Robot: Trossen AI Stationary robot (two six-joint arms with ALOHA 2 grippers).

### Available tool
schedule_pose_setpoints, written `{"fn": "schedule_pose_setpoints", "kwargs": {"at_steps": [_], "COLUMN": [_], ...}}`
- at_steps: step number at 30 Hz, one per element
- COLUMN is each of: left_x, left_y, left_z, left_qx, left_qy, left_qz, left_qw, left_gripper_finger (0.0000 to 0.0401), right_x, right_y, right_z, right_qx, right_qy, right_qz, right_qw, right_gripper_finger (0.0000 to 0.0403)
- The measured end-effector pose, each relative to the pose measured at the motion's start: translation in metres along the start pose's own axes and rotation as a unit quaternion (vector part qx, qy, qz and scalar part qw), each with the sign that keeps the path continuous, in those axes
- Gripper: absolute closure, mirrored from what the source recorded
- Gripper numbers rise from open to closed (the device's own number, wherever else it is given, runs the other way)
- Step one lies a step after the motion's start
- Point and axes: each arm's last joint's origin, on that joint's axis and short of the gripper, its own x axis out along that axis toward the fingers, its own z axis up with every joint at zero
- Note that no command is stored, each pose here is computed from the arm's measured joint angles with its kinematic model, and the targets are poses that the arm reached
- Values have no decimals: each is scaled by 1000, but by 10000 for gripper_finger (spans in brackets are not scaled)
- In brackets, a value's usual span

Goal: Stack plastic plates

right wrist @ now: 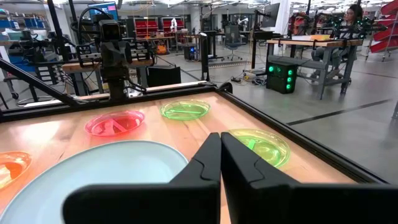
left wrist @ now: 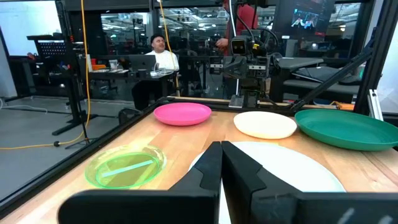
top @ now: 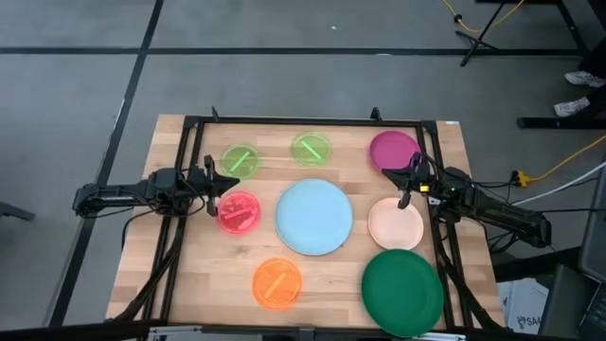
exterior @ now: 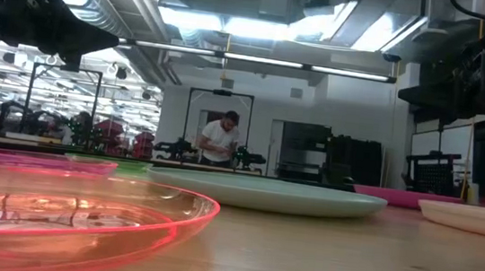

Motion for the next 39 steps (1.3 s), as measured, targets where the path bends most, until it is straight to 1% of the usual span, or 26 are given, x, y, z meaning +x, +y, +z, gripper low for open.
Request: {"fn": "schedule_pose_setpoints", "kwargs": {"at_steps": [21,22,24,26,29,30,33,34,39], "left_x": [0,0,0,0,-1,-1,-1,-2,0], "left_y": [0,0,0,-1,-1,-1,-1,-1,-2], "left_z": [1,1,3,5,11,12,17,17,18], "left_qx": [-1,-4,-30,-44,-51,-52,-55,-55,-54], "left_qy": [-3,-8,-16,-27,-54,-64,-85,-89,-89], "left_qz": [0,1,-3,-9,-11,-13,-20,-24,-35], "left_qw": [1000,1000,999,999,997,997,995,994,994], "left_gripper_finger": [397,397,397,397,397,397,397,397,397], "right_x": [0,0,0,0,0,0,0,0,0], "right_y": [0,0,0,0,0,0,0,0,0], "right_z": [0,0,0,0,1,1,1,2,4], "right_qx": [0,0,0,0,0,2,53,60,61], "right_qy": [-1,-1,-1,-1,-3,-4,-6,-13,-20], "right_qz": [0,0,0,0,0,0,4,3,6], "right_qw": [1000,1000,1000,1000,1000,1000,999,998,998], "right_gripper_finger": [402,402,402,402,402,402,402,402,402]}}
